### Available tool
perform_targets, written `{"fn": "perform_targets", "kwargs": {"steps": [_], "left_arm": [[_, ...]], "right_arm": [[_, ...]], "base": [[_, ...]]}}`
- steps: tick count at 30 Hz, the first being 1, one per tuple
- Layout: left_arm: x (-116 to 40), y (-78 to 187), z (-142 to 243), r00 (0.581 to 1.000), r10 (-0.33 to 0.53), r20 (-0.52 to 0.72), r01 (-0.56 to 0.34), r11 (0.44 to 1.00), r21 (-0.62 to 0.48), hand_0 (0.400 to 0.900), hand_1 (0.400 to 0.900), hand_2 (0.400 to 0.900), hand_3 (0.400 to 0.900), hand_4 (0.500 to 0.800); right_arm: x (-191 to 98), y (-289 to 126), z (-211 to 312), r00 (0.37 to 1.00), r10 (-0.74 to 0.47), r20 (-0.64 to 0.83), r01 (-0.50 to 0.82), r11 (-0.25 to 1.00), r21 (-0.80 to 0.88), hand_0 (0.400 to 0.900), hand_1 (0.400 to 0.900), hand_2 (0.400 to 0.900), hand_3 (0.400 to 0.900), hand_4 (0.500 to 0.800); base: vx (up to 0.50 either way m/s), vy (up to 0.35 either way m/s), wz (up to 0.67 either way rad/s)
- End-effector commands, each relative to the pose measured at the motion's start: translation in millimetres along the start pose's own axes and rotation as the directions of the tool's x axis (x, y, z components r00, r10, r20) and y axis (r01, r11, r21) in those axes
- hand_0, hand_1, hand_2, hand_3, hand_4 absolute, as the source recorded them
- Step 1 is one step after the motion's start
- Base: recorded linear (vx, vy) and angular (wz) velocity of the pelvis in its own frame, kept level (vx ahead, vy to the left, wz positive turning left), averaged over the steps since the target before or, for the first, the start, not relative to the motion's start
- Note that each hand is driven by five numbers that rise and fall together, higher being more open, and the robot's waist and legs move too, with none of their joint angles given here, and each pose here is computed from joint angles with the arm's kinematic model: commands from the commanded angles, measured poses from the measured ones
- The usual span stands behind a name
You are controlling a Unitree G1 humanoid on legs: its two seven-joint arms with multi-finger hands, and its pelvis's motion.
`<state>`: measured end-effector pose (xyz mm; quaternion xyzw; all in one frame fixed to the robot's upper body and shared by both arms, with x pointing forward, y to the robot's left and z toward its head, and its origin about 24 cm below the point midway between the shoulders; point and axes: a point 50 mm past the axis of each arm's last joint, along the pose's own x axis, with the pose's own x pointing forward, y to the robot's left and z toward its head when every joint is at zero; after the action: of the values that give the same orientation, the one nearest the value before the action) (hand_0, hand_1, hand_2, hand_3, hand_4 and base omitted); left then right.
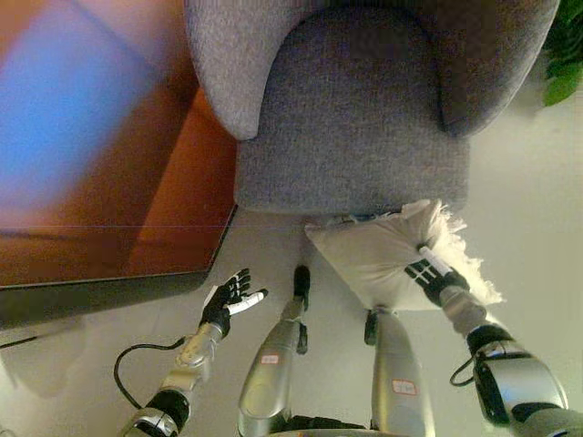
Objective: Pick up the pillow and put it on the sofa.
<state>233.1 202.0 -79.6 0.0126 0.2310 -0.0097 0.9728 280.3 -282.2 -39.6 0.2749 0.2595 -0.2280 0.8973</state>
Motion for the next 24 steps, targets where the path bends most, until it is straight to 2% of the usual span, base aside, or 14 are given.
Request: {"fn": "perform_targets", "kwargs": {"steps": [1,6,12,17,24], "left_arm": [[-10.1,24,-13,0.997,0.074,-0.039,-0.070,0.992,0.101,0.900,0.900,0.900,0.900,0.800],[-27.9,26,-43,0.983,0.105,-0.147,-0.087,0.988,0.127,0.900,0.900,0.900,0.900,0.800],[-47.5,27,-71,0.961,0.120,-0.250,-0.088,0.987,0.135,0.900,0.900,0.900,0.900,0.800],[-53.6,33,-79,0.949,0.132,-0.287,-0.097,0.986,0.134,0.900,0.900,0.900,0.900,0.800],[-54.2,41,-81,0.936,0.158,-0.313,-0.121,0.984,0.132,0.900,0.900,0.900,0.900,0.800]], "right_arm": [[-18,82,35,0.875,0.404,0.268,-0.426,0.904,0.028,0.400,0.400,0.400,0.400,0.500],[-43,64,-8,0.855,0.482,0.192,-0.488,0.873,-0.014,0.400,0.400,0.400,0.400,0.500],[-69,64,-17,0.812,0.557,0.174,-0.551,0.830,-0.086,0.400,0.400,0.400,0.400,0.500],[-87,72,10,0.739,0.640,0.211,-0.610,0.769,-0.194,0.400,0.400,0.400,0.400,0.500],[-118,89,65,0.597,0.741,0.308,-0.646,0.672,-0.362,0.400,0.400,0.400,0.400,0.500]], "base": [[0.087,-0.032,0.00],[0.143,0.004,-0.05],[0.127,0.039,-0.10],[0.032,0.029,-0.10],[-0.001,0.021,-0.04]]}}
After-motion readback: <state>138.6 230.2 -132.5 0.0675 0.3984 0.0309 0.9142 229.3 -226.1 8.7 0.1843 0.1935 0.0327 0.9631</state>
